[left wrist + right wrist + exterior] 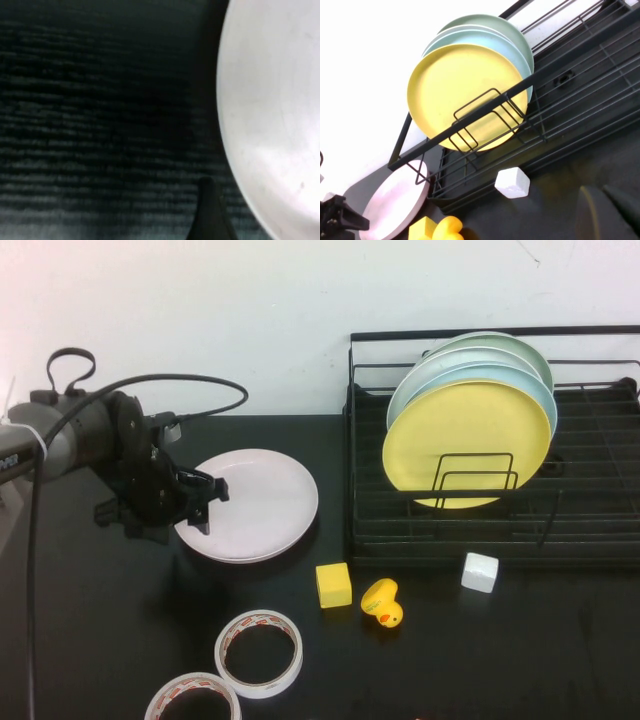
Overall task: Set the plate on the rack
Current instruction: Pick up the plate from the table
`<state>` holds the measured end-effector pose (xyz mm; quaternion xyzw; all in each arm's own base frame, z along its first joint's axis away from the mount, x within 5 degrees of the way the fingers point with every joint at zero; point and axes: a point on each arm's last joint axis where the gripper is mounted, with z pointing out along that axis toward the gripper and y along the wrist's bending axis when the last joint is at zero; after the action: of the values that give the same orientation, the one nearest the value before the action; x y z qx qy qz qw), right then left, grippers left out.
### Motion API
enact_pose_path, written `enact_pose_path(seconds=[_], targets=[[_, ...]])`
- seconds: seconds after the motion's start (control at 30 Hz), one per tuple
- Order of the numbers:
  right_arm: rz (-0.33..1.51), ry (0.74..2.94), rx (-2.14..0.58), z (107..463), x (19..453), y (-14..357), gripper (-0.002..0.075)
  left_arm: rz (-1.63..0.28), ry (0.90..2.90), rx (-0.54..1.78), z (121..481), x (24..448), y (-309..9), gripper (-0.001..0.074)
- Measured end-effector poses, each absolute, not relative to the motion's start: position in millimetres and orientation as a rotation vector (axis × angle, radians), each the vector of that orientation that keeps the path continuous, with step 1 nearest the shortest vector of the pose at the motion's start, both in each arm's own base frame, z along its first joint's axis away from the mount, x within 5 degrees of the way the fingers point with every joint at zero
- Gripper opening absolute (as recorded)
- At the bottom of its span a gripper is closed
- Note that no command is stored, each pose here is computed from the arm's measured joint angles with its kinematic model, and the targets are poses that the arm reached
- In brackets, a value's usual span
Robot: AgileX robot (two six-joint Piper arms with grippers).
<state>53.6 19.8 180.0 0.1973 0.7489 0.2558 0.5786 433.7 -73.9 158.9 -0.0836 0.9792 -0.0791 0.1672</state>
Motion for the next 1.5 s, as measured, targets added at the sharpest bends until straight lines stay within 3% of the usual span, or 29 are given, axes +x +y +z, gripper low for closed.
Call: enact_pose_path(seconds=[0.2, 0.33, 0.5, 0.67, 0.77, 1.1, 1.5], targets=[[0.597, 1.752, 0.46, 180, 54, 20, -0.0002, -0.239, 2.742, -0.288, 152, 440, -74, 0.0415], [0.595, 1.752, 0.457, 180, 54, 20, -0.0002, -0.237, 2.749, -0.293, 143, 441, -74, 0.0376], [0.592, 1.753, 0.453, 180, 54, 20, -0.0002, -0.238, 2.757, -0.325, 136, 442, -75, 0.0276], [0.592, 1.753, 0.453, 180, 54, 20, -0.0002, -0.246, 2.74, -0.338, 136, 444, -75, 0.0088], [0.59, 1.753, 0.451, 180, 54, 20, -0.0002, -0.264, 2.713, -0.354, 136, 446, -76, 0.0034], [0.594, 1.752, 0.454, 180, 54, 20, -0.0002, -0.499, 2.649, -0.589, 135, 454, -43, 0.0003], [0.594, 1.752, 0.454, 180, 54, 20, -0.0002, -0.895, 2.43, -0.246, 161, 463, -22, 0.0002]])
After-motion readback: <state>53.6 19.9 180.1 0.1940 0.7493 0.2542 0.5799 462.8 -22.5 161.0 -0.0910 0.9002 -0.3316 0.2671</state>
